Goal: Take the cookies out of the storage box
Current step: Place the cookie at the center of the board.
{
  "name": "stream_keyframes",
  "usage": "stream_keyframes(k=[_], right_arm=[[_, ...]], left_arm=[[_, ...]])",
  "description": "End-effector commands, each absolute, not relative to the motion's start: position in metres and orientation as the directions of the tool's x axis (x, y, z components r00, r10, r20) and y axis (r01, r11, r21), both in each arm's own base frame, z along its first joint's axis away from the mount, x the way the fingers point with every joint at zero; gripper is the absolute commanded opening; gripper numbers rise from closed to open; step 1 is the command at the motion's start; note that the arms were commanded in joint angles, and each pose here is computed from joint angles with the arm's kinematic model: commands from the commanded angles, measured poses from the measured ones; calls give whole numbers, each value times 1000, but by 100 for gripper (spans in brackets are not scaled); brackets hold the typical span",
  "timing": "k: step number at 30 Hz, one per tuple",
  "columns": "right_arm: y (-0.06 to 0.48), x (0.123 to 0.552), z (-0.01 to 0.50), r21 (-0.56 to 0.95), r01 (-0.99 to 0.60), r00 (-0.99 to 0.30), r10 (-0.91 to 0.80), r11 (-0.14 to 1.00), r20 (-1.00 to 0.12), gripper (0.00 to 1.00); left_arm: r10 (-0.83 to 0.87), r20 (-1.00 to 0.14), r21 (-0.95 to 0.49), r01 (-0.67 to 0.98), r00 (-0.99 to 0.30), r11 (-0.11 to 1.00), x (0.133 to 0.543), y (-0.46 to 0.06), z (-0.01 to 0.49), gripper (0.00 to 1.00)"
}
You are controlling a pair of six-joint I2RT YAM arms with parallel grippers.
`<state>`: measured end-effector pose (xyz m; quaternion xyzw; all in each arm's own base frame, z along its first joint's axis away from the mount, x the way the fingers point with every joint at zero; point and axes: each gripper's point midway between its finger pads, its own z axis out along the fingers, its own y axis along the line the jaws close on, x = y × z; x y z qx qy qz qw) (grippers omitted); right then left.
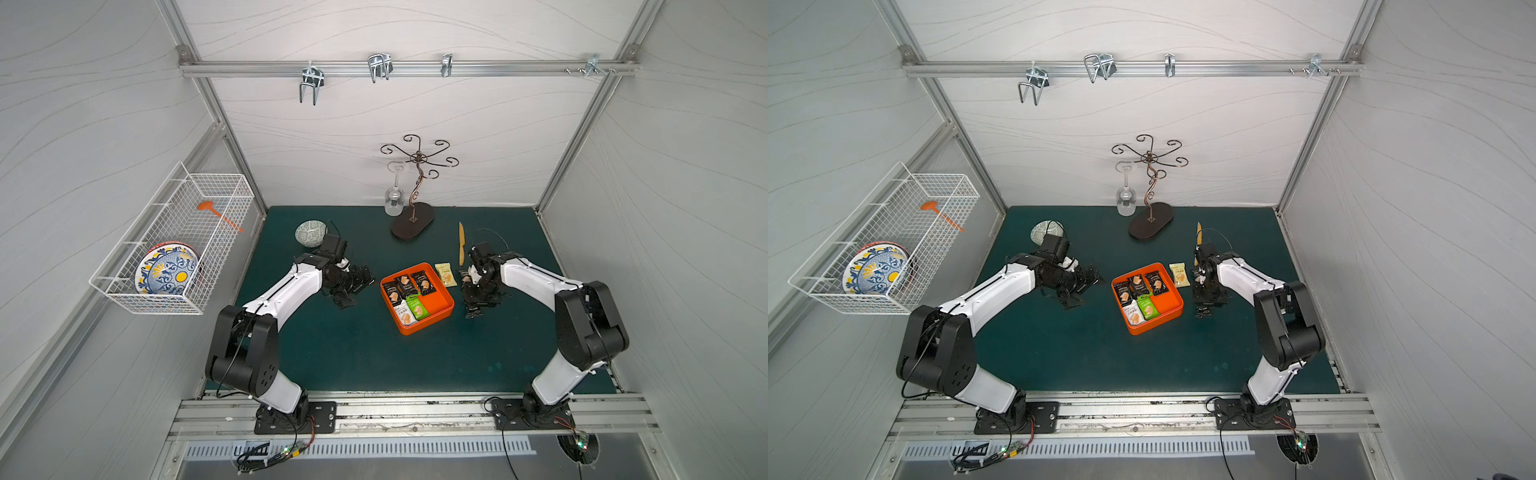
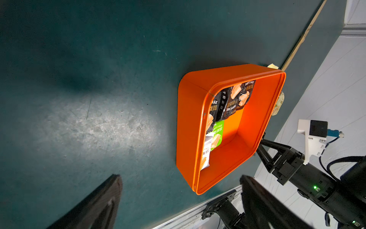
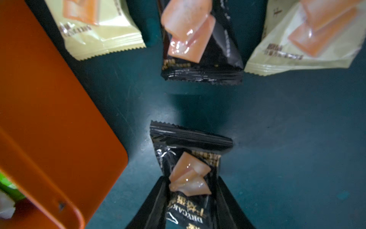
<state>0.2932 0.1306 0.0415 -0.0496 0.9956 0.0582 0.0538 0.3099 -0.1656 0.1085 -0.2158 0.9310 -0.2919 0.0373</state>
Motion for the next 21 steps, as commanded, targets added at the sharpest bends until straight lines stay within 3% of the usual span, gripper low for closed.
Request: stream_keyframes(k=[1, 14, 21], right_arm=[[130, 294, 33, 99, -97, -990, -86, 990, -113, 40], [131, 293, 21, 97, -113, -991, -105, 989, -81, 42], [128, 294, 26, 78, -116, -990, -109, 990, -93, 56]], left_arm=[[-411, 25, -588, -346, -911, 731, 317, -171, 119, 97], [-420, 6, -594, -341, -907, 729, 319, -170, 124, 97], [-425, 7, -594, -345, -905, 726, 319, -170, 124, 97]])
